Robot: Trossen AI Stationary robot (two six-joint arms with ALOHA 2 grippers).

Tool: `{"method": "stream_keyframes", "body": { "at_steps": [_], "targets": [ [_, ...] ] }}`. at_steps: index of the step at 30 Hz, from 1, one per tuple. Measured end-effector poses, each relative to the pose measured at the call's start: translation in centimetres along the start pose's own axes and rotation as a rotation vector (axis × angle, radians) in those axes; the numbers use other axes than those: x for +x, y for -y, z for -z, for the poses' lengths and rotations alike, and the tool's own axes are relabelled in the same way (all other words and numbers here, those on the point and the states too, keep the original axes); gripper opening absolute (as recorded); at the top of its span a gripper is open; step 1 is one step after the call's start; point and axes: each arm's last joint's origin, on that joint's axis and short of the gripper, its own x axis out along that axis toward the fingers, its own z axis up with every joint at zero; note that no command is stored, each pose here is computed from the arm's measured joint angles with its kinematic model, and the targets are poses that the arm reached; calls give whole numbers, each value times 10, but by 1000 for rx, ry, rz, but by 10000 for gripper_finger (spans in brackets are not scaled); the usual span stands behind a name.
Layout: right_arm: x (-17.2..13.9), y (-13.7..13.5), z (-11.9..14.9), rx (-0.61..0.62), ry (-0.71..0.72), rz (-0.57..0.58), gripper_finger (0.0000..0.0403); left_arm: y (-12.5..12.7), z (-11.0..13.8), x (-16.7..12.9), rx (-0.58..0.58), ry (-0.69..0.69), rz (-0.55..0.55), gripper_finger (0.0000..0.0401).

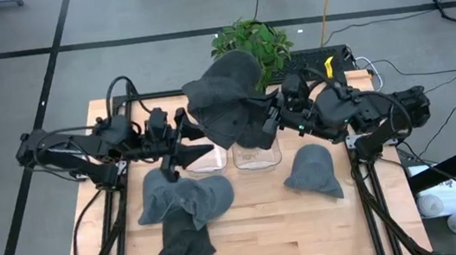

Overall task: Pick & Place hat
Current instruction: Put the right black cap into the right transparent bin

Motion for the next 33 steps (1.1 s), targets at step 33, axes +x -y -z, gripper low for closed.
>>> {"method": "stream_keyframes", "body": {
  "at_steps": [33],
  "targets": [
    [2, -3, 8, -16, 1, 10, 0, 22, -10, 44, -7, -125, -134, 204]
  ]
}}
